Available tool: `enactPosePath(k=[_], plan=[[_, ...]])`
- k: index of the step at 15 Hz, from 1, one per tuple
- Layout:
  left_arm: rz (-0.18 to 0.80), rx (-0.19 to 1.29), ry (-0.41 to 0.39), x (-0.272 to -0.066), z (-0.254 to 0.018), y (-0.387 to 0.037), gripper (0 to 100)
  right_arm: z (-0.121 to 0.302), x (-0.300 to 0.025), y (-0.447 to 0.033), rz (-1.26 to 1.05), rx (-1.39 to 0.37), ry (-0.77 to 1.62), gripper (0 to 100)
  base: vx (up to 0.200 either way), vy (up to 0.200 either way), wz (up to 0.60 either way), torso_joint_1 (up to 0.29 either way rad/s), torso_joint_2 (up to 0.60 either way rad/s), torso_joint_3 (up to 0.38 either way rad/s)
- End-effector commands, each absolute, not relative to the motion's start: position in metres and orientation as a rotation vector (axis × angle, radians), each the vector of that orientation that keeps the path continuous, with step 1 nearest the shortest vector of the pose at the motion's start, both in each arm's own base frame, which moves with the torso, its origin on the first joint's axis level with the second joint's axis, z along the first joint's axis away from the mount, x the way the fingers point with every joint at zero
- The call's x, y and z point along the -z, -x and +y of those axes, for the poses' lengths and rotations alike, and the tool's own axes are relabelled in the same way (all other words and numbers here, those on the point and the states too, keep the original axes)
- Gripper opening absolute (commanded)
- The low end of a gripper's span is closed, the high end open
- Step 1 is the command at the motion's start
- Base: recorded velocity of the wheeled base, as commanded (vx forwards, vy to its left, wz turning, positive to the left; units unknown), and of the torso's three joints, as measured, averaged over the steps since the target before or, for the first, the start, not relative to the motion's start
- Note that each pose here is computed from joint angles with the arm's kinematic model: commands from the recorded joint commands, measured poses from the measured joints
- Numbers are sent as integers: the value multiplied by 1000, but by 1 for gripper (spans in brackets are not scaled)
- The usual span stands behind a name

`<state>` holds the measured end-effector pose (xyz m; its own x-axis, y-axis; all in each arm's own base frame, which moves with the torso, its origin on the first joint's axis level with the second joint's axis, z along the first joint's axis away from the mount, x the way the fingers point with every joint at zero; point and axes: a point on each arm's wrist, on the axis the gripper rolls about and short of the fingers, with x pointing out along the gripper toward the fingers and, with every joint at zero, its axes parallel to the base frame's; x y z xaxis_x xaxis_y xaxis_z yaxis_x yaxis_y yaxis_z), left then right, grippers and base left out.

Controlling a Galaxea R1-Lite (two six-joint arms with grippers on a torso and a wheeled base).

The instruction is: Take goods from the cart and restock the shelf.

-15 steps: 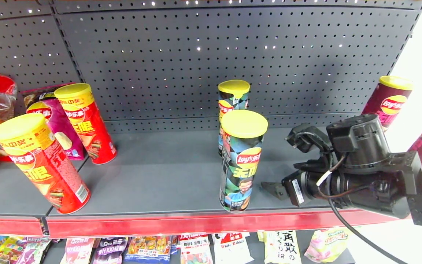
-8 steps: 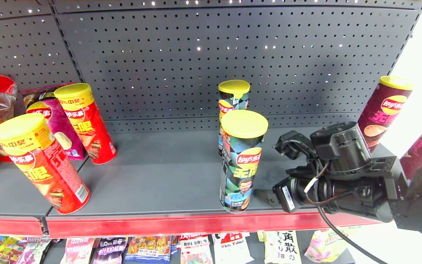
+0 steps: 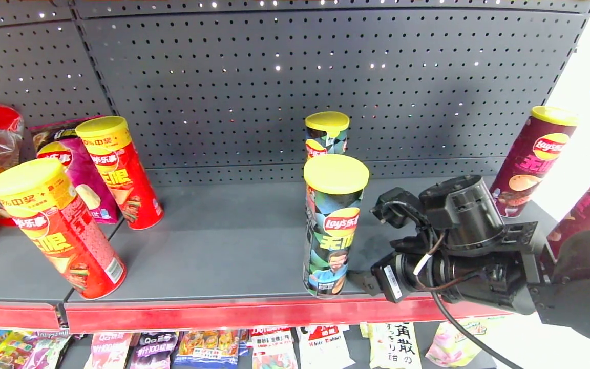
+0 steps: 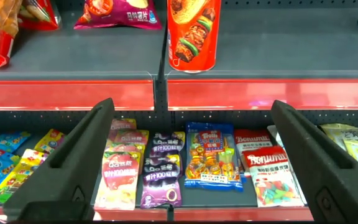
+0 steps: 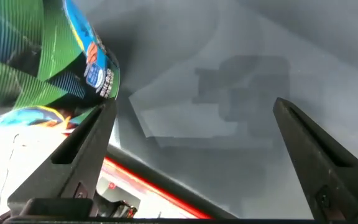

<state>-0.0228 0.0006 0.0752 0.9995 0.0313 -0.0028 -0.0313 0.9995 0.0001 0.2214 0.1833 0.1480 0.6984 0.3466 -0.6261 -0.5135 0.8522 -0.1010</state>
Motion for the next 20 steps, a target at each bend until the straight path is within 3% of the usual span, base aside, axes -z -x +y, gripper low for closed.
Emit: enactPosePath(k=[1,20], plan=[[3,-32,0,-75,1,23,100,185,-148,-221,636,-492,280,100,0,0,0,0,0,0],[3,-32,0,-75,1,23,100,188,-150,-218,615,-504,278,100,0,0,0,0,0,0]])
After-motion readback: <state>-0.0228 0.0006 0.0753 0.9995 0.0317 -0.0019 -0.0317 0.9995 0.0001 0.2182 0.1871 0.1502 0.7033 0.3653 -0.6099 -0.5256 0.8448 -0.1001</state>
